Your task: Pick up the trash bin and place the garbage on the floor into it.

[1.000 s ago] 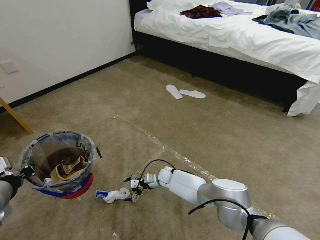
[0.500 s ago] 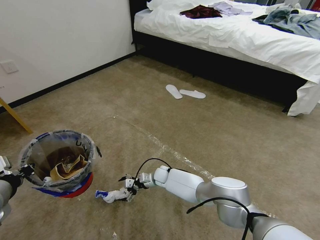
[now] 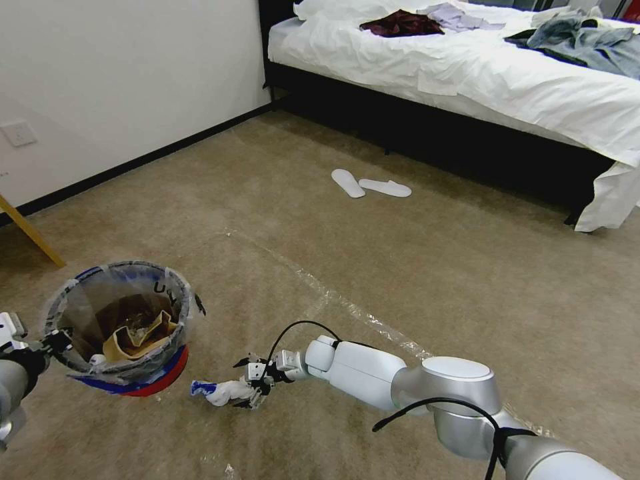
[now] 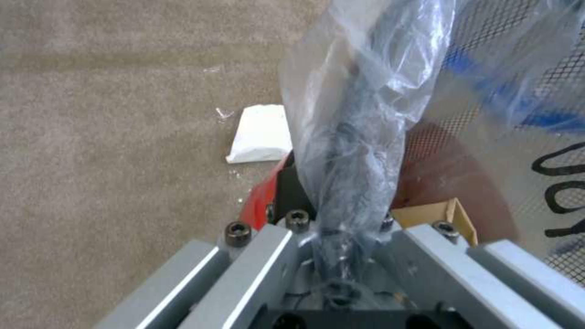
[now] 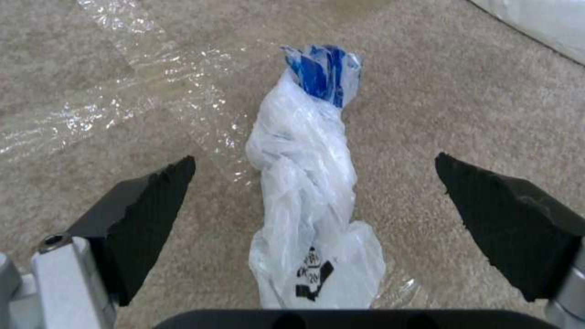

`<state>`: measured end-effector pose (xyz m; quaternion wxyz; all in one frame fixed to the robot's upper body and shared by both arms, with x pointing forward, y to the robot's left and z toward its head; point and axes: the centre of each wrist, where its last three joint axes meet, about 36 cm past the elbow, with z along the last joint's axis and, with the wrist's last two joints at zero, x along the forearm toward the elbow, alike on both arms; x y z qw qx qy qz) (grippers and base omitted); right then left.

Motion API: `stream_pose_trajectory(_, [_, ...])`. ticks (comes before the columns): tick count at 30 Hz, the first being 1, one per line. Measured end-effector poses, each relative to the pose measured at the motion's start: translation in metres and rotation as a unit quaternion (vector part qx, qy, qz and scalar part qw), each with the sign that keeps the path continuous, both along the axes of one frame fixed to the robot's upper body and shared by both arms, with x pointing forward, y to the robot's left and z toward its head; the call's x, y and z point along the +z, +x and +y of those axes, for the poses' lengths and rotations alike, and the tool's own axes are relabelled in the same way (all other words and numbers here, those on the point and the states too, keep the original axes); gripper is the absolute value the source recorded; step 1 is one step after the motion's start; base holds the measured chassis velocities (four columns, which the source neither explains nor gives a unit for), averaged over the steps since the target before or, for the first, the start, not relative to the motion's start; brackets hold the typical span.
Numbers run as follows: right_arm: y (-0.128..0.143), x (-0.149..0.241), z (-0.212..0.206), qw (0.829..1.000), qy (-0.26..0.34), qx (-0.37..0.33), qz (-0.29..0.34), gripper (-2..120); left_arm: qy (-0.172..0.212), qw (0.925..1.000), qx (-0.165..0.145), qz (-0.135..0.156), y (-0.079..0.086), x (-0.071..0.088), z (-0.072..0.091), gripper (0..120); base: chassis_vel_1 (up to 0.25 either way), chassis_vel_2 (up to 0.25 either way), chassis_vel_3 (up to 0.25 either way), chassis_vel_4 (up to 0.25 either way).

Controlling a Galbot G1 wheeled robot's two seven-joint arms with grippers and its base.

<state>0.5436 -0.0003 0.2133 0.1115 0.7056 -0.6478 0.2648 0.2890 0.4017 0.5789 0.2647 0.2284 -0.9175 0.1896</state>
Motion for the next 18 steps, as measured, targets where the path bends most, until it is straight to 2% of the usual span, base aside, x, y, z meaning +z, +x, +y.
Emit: stream_pose_trajectory(18, [-0.0061, -0.0023, 0.0034, 1.0, 0.0, -0.024, 0.007, 98, -0.002, 1.0, -0.001, -0.001, -0.0001, -0.0023, -0.0028, 0, 0.0, 0.0, 0.0, 0.0])
